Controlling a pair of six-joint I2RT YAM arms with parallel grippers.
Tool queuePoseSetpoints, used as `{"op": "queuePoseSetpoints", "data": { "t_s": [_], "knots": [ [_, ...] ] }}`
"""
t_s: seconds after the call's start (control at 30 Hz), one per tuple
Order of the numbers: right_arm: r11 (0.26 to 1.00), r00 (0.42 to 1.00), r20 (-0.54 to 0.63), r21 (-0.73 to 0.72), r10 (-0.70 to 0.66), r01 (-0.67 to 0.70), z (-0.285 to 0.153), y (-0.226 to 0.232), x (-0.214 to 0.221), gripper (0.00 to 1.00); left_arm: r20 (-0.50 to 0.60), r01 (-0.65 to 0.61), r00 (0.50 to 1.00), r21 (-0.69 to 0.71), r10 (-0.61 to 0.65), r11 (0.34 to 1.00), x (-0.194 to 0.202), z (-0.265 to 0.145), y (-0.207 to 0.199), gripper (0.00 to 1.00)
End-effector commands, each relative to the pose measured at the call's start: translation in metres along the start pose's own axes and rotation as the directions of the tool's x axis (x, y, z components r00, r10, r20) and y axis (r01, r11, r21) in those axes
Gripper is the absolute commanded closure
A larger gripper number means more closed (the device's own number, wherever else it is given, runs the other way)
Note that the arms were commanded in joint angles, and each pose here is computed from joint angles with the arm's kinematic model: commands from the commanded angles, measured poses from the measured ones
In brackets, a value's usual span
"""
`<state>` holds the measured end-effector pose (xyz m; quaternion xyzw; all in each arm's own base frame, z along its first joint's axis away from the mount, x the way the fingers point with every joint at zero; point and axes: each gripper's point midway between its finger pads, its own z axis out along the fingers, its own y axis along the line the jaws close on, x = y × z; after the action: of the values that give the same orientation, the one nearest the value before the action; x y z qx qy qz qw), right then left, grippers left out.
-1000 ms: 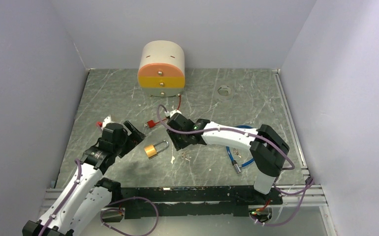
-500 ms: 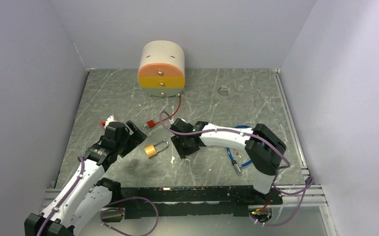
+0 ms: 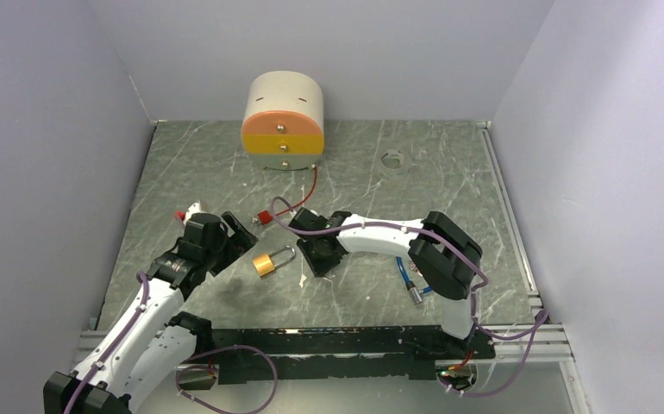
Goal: Unlock with the key
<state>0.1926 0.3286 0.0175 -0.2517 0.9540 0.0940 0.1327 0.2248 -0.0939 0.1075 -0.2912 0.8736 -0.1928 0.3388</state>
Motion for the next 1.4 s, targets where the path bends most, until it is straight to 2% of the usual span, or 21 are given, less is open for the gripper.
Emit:
{"op": "queuePoseSetpoints", "data": {
  "t_s": [0.0,0.2,0.43,0.63,0.8,0.9,1.03,1.2,1.37],
  "knots": [
    [1.0,1.0,-0.012,0.024,0.009,-0.009,0.001,-0.001,-0.003,0.71,0.032,-0.015,0.999,0.02,0.014,1.0,-0.008,0.0,-0.006,0.06],
    [0.998,1.0,0.002,0.054,0.031,-0.031,0.0,-0.005,-0.007,0.86,0.021,-0.015,1.0,0.034,0.015,0.999,-0.005,0.002,-0.008,0.06],
    [0.994,0.993,0.062,-0.033,0.103,-0.101,-0.012,0.0,-0.034,1.0,-0.004,-0.014,1.0,0.082,0.014,0.997,-0.001,0.005,-0.016,0.06],
    [0.965,0.981,0.079,-0.207,0.179,-0.16,-0.024,0.005,-0.049,1.0,-0.027,-0.02,0.999,0.124,0.024,0.992,0.003,0.006,-0.024,0.06],
    [0.97,0.982,0.094,-0.197,0.162,-0.141,-0.027,0.001,-0.049,1.0,-0.03,-0.016,0.999,0.118,0.02,0.993,0.004,0.006,-0.023,0.06],
    [0.972,0.983,0.093,-0.187,0.16,-0.141,-0.026,-0.001,-0.048,0.97,-0.031,-0.012,0.999,0.114,0.016,0.993,0.005,0.006,-0.022,0.06],
    [0.972,0.983,0.102,-0.198,0.151,-0.128,-0.029,0.001,-0.05,0.88,-0.03,-0.011,0.999,0.115,0.015,0.993,0.004,0.005,-0.022,0.06],
    [0.976,0.988,0.097,-0.193,0.123,-0.103,-0.024,0.001,-0.051,0.73,-0.032,-0.011,0.999,0.113,0.015,0.994,0.004,0.007,-0.022,0.06],
    [0.99,0.996,0.074,-0.134,0.043,-0.033,-0.014,-0.001,-0.044,0.68,-0.032,-0.012,0.999,0.113,0.015,0.994,0.004,0.007,-0.022,0.06]
  ]
}}
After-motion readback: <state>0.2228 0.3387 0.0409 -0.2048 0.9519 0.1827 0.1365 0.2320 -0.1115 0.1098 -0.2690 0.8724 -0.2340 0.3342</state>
